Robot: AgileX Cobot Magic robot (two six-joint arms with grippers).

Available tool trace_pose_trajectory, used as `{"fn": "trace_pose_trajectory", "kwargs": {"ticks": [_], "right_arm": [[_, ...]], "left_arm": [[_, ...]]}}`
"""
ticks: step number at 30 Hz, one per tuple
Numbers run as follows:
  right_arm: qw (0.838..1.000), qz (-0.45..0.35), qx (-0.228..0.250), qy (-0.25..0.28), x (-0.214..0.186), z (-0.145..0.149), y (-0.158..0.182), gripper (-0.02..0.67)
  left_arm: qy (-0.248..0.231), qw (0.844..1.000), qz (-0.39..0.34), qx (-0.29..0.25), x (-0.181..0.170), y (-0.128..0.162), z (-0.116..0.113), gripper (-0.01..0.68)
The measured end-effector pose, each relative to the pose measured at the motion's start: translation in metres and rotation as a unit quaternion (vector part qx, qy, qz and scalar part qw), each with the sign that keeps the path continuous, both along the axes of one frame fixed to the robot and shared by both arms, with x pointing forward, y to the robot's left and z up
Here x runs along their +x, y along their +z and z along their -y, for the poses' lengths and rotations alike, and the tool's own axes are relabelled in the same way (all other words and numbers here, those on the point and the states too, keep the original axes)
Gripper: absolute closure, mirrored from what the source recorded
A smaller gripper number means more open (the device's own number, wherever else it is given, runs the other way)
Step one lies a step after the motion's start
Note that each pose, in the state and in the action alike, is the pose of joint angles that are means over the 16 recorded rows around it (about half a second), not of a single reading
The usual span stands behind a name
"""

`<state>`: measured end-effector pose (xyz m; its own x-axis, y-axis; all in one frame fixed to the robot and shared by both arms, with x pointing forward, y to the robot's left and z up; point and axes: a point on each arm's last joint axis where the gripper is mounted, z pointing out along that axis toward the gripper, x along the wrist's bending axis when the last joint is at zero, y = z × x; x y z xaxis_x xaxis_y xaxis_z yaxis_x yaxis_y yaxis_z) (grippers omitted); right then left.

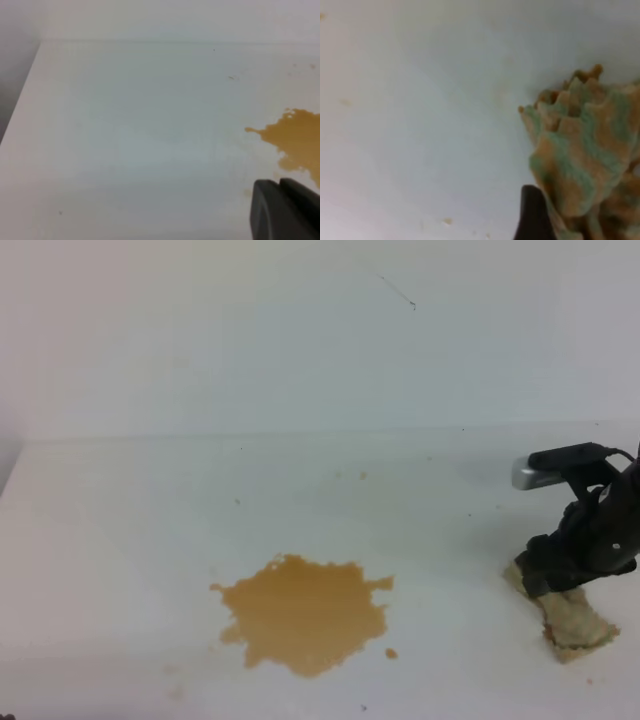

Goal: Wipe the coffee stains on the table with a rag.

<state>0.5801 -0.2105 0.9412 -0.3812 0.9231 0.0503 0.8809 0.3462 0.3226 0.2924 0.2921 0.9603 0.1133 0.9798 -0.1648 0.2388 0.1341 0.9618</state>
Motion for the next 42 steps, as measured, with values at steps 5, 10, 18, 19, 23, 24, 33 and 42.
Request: {"fn": "trace_pose_trajectory", "kwargs": {"ticks": [5,10,18,19,23,24,33,42], "right_arm": [[1.0,-0.011,-0.003,0.001,0.004,-0.001,-0.012,0.311],[1.0,-0.025,0.003,-0.002,0.012,-0.004,-0.019,0.437],[0.998,-0.042,0.037,0.006,0.028,-0.023,-0.018,0.591],[0.998,-0.042,0.043,0.008,0.03,-0.027,-0.017,0.601],[0.997,-0.036,0.069,0.024,0.036,-0.048,-0.011,0.622],[0.996,-0.034,0.075,0.029,0.036,-0.054,-0.01,0.624],[0.991,-0.027,0.112,0.069,0.038,-0.112,-0.019,0.626],[0.985,-0.045,0.144,0.085,0.04,-0.161,-0.043,0.627]], "left_arm": [[0.0,1.0,0.0,0.0,0.0,0.0,0.0,0.675],[0.0,1.0,0.0,0.0,0.0,0.0,0.0,0.675],[0.0,1.0,0.0,0.0,0.0,0.0,0.0,0.675],[0.0,1.0,0.0,0.0,0.0,0.0,0.0,0.675],[0.0,1.0,0.0,0.0,0.0,0.0,0.0,0.675],[0.0,1.0,0.0,0.0,0.0,0.0,0.0,0.675],[0.0,1.0,0.001,0.0,0.0,0.0,0.0,0.675],[0.0,1.0,0.001,0.0,0.0,0.0,0.0,0.675]]}}
